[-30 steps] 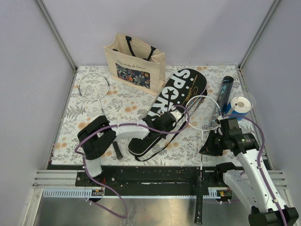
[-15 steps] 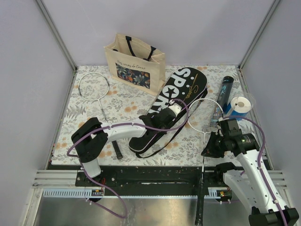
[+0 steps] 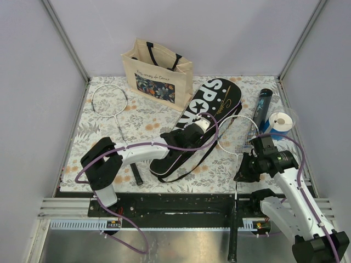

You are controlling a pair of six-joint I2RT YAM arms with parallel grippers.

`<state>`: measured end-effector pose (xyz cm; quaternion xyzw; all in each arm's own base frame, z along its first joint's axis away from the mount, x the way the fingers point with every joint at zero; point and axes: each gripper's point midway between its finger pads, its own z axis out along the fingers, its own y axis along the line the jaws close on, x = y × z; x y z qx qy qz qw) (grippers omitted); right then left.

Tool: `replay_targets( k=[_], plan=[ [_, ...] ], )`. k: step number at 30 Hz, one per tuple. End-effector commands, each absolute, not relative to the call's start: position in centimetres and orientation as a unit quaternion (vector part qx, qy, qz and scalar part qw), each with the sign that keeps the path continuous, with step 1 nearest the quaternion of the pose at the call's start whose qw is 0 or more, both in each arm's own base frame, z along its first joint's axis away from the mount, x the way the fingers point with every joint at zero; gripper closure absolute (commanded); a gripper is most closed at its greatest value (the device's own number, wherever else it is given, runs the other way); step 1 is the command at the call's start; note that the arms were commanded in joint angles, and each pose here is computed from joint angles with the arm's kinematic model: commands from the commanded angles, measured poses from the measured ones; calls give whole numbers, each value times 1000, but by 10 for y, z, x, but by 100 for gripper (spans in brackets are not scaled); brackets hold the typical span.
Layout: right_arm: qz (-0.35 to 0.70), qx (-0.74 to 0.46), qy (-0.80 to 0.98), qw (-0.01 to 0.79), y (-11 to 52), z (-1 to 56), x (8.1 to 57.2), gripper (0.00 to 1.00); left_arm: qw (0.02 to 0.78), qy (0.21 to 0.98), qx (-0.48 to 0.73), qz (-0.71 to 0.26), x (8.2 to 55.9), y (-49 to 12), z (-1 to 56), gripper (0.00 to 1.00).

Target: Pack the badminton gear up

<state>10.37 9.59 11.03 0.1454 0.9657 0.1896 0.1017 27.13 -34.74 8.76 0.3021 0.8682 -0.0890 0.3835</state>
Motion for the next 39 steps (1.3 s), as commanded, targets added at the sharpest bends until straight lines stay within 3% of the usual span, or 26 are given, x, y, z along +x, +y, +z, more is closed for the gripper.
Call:
replay_targets(
  k=[1,22,39],
  plan=[
    [200,142,963,113,101,112,112,100,428,850,275,-133,283,-365,132,100],
    [266,117,951,105,140,100,152,100,415,838,302,-185,266,-377,127,100],
    [307,109,927,185,171,76,231,100,408,825,327,-214,249,-372,117,100]
  ],
)
